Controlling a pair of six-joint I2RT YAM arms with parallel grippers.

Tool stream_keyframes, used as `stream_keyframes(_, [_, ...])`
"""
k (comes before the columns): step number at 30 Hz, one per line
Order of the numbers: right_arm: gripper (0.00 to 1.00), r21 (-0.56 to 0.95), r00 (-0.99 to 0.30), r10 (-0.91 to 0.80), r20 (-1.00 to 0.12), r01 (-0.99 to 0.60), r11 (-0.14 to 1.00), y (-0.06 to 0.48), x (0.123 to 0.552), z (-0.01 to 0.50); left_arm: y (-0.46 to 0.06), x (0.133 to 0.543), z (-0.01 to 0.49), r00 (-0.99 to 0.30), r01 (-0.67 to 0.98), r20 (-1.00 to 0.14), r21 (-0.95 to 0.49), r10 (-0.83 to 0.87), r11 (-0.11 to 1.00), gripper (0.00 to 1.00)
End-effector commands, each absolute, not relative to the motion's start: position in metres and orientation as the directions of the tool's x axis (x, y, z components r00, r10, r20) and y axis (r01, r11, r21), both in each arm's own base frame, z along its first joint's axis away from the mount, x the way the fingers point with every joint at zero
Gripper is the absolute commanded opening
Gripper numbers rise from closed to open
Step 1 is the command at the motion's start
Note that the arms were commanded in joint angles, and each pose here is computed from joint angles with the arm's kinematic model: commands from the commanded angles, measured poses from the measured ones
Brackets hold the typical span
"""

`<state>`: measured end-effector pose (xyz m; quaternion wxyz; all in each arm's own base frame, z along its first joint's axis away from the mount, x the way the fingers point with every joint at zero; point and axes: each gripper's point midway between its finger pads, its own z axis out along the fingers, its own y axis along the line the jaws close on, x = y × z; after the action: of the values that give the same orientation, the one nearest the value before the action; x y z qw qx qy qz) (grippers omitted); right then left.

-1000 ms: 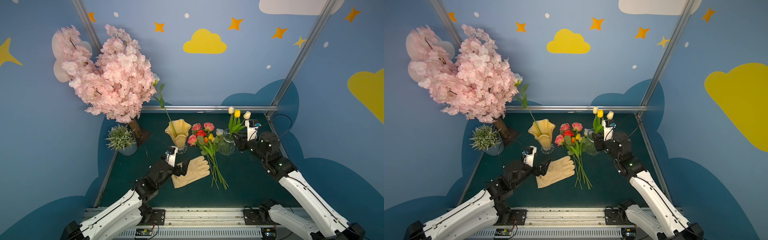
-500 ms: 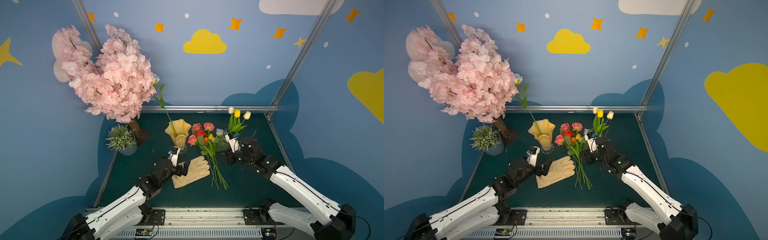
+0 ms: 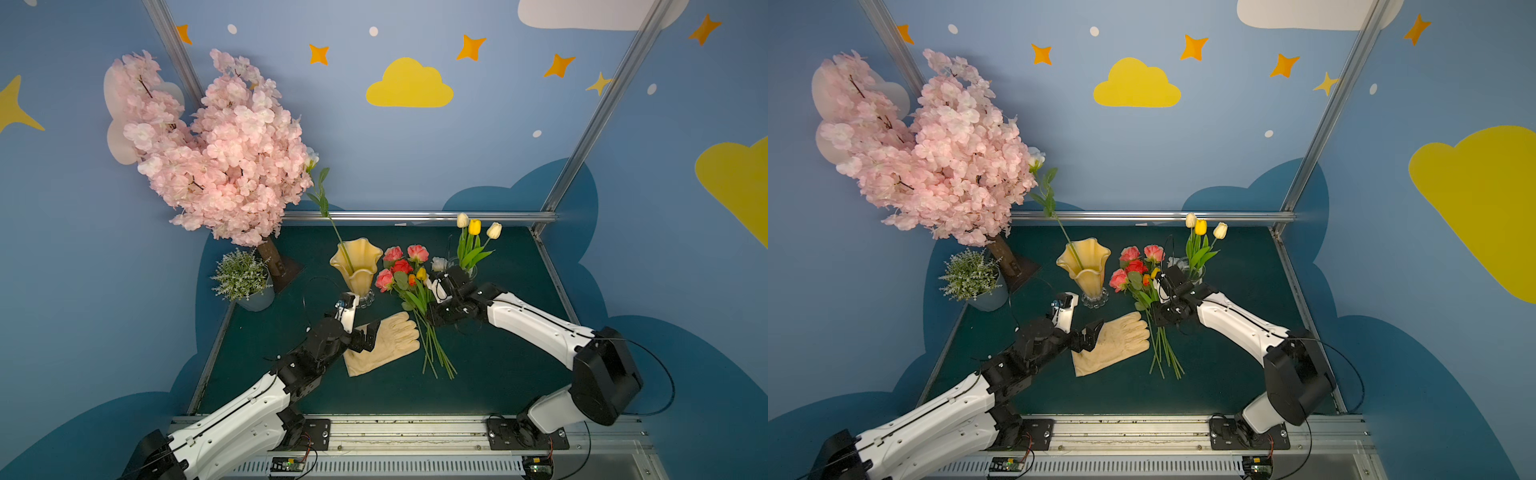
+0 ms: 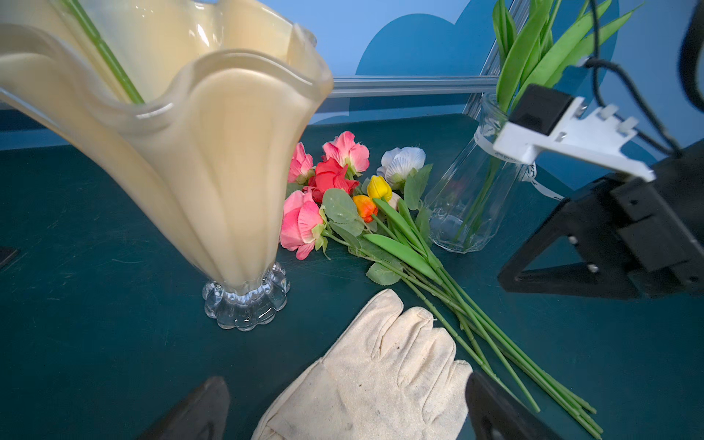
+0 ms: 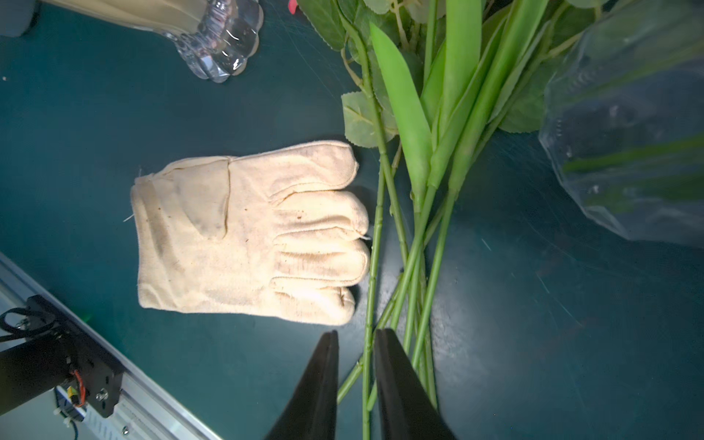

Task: Arrange the flowers in different vases according to their variety
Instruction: Pick up the flower at the center of the board.

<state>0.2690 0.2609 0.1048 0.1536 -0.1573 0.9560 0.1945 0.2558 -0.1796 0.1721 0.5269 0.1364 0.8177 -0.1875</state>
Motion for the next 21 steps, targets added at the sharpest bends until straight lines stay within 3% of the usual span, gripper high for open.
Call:
stream_keyframes(1, [0.22, 0.296, -0.924, -0.252, -0.287, -0.336, 0.894, 0.261, 0.269, 0.09, -0.18, 0.256, 0.184, -0.387, 0.425, -0.922, -0.171, 0.008, 0.889, 1.0])
stream_keyframes(21, [0.22, 0.102, -0.933, -0.284, -0.222, -0.312, 0.945, 0.254, 0.305, 0.045, -0.181, 0.254, 0.187, -0.376, 0.437, -0.927, -0.175, 0.002, 0.882, 1.0])
